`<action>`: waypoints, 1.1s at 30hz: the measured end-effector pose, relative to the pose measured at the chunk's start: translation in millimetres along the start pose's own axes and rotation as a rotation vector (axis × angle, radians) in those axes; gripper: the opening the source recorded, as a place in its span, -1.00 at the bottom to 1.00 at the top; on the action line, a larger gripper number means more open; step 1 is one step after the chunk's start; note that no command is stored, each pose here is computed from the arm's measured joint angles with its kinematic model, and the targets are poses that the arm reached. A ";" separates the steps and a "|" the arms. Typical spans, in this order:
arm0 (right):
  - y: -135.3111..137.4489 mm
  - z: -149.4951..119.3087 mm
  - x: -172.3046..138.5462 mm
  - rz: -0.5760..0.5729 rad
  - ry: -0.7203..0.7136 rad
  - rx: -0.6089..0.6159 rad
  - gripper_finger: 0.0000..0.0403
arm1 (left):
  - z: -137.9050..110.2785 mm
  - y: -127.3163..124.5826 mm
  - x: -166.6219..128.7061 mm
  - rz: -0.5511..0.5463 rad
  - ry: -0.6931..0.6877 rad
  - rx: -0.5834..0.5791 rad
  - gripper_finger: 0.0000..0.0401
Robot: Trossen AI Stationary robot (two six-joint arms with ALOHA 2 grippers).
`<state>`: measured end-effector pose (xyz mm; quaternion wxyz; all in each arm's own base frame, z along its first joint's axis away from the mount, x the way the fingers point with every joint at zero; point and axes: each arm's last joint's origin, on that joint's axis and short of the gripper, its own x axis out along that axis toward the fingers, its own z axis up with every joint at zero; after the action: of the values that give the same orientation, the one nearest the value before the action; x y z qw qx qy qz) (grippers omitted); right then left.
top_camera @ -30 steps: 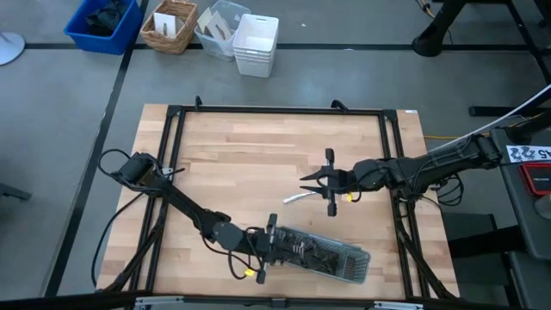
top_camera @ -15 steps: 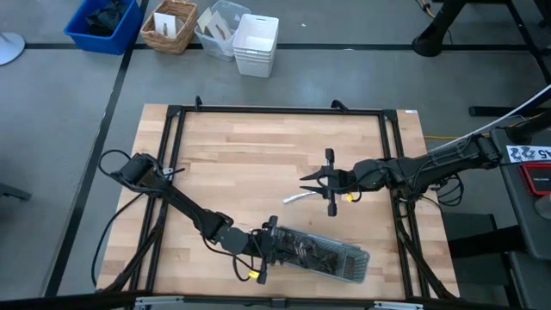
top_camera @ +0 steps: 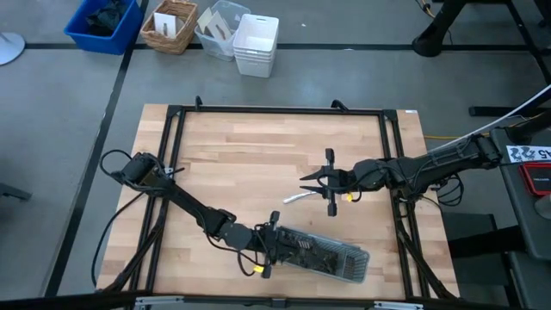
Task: Sort silverware
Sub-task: Put the fork into the gray silverware rack, then put the knife into the gray silverware rack
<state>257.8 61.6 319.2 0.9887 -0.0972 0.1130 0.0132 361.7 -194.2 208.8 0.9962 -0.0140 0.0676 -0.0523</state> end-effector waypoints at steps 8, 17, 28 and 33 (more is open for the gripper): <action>0.0 -0.1 0.0 0.000 0.001 0.000 -0.52 | -0.1 6.1 2.6 0.007 0.004 0.021 -0.95; 0.0 -0.1 0.0 0.000 0.001 0.000 -0.52 | 0.0 4.5 2.1 0.005 -0.005 0.030 -0.50; -2.6 3.2 -9.4 0.001 -0.005 0.001 -0.52 | 22.0 0.1 -7.2 -0.006 -0.122 0.119 -0.47; -6.7 8.2 -22.5 -0.002 -0.023 0.005 -0.52 | 33.6 0.8 -13.2 -0.008 -0.147 0.113 -0.48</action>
<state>238.0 56.5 333.4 0.9902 -0.0944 0.1018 0.0130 353.3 -191.3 243.8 0.9975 0.0382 -0.0086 -0.0590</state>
